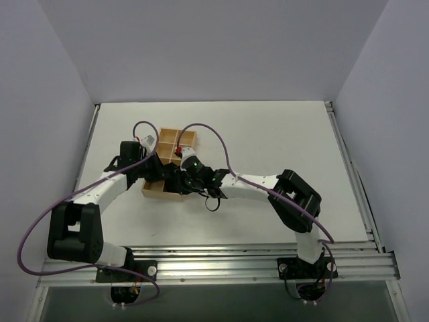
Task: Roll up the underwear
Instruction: Place the rolled underwear into the container
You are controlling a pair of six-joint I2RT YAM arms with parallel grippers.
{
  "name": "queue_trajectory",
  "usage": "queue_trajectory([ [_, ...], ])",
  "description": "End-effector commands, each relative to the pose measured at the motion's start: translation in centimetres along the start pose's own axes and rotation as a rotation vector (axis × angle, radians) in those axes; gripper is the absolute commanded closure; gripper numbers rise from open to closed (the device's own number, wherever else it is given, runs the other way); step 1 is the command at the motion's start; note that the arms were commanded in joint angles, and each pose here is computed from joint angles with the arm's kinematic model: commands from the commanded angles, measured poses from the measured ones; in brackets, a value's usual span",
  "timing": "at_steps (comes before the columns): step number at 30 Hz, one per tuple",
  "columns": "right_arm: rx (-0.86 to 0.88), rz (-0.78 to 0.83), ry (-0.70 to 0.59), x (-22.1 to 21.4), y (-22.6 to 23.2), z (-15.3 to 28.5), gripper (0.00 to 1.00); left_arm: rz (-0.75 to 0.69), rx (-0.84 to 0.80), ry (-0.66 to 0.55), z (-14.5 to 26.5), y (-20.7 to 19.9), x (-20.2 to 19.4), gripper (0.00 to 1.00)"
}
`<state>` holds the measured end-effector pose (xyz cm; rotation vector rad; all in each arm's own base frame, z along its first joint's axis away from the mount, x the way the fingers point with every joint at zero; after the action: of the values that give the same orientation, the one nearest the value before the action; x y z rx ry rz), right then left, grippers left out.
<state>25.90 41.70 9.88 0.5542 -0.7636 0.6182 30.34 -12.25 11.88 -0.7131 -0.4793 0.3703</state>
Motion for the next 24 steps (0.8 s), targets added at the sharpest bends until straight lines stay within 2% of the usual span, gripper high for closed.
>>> queue_trajectory([
  [1, 0.012, -0.033, 0.019, -1.2, 0.3, -1.8, 0.9, -0.024, 0.097, -0.013, 0.5, 1.4, -0.2, 0.88],
  [7, -0.005, -0.034, 0.057, -2.6, -0.2, -2.7, 0.91, -0.045, 0.08, -0.053, 1.9, 0.2, 0.4, 0.86],
  [15, 0.001, -0.004, 0.043, -0.9, 0.1, -1.7, 0.92, -0.106, 0.061, -0.199, 6.0, -3.4, 3.4, 0.79],
  [19, 0.019, 0.022, 0.011, 1.3, 0.8, 0.4, 0.91, -0.135, 0.065, -0.225, 6.9, -4.1, 4.0, 0.78],
  [24, 0.042, 0.021, 0.008, 2.0, 1.3, 3.5, 0.9, -0.138, 0.07, -0.214, 6.7, -3.6, 3.5, 0.79],
])
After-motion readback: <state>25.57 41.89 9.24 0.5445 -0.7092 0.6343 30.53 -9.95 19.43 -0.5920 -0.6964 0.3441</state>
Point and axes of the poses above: each gripper's point midway between its finger pads, its own z axis back along the fingers, its own y axis along the line the jaws close on, x = y × z, the point moved 4 cm from there along z, back along the fingers, and after that the axes turned 12 degrees about z, right-handed, at the moved point
